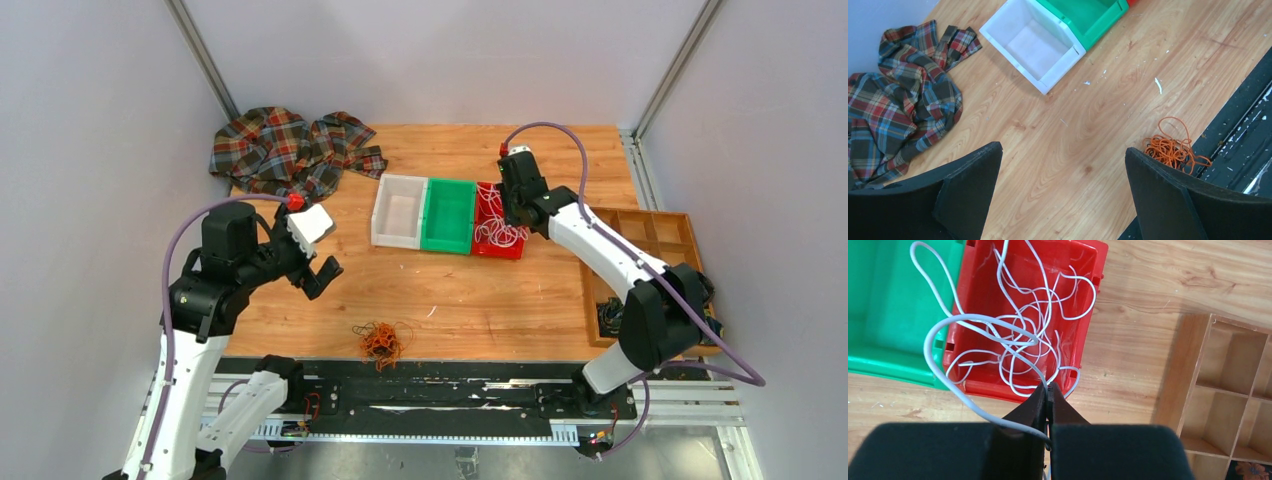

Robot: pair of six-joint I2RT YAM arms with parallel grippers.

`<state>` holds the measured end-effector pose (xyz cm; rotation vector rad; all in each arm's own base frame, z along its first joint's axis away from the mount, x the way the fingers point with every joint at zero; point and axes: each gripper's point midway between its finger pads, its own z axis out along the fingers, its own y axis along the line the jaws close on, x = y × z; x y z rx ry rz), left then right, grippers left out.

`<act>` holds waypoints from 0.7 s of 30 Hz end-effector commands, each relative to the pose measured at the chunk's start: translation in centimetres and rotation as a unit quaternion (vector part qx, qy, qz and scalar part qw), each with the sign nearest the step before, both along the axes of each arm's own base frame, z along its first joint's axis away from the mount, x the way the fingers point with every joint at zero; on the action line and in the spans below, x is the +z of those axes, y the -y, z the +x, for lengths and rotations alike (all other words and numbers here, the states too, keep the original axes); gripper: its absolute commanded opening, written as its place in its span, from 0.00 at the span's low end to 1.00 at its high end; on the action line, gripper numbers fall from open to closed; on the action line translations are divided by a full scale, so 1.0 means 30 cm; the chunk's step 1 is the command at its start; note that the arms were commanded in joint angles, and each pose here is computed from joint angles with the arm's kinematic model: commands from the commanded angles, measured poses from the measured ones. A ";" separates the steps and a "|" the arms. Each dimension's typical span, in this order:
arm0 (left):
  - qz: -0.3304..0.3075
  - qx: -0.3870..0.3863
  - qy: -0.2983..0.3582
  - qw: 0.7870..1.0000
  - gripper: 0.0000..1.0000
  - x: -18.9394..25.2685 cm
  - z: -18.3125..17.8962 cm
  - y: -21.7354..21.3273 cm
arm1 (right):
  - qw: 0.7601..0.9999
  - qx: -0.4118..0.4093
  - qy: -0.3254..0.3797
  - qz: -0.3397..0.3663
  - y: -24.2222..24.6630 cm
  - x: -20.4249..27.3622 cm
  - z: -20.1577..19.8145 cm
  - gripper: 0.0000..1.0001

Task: Untangle the cables
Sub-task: Place the cable in the bin.

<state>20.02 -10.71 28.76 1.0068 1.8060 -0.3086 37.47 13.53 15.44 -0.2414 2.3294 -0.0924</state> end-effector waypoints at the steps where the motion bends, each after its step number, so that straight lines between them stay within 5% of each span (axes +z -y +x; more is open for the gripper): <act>1: 0.004 -0.010 -0.008 1.000 0.98 -0.017 -0.008 0.003 | 0.998 -0.043 -0.031 -0.017 0.056 -0.007 0.003 0.01; 10: 0.012 -0.006 -0.012 1.000 0.98 -0.004 0.000 -0.004 | 0.996 -0.056 -0.067 -0.035 0.050 -0.049 0.055 0.02; 15: 0.006 -0.014 -0.015 1.000 0.98 -0.002 -0.009 0.006 | 0.994 -0.062 -0.075 -0.043 0.068 -0.060 0.081 0.31; 21: 0.001 -0.022 -0.019 1.000 0.98 0.001 -0.015 0.016 | 0.995 -0.054 -0.067 -0.046 0.061 -0.031 0.102 0.35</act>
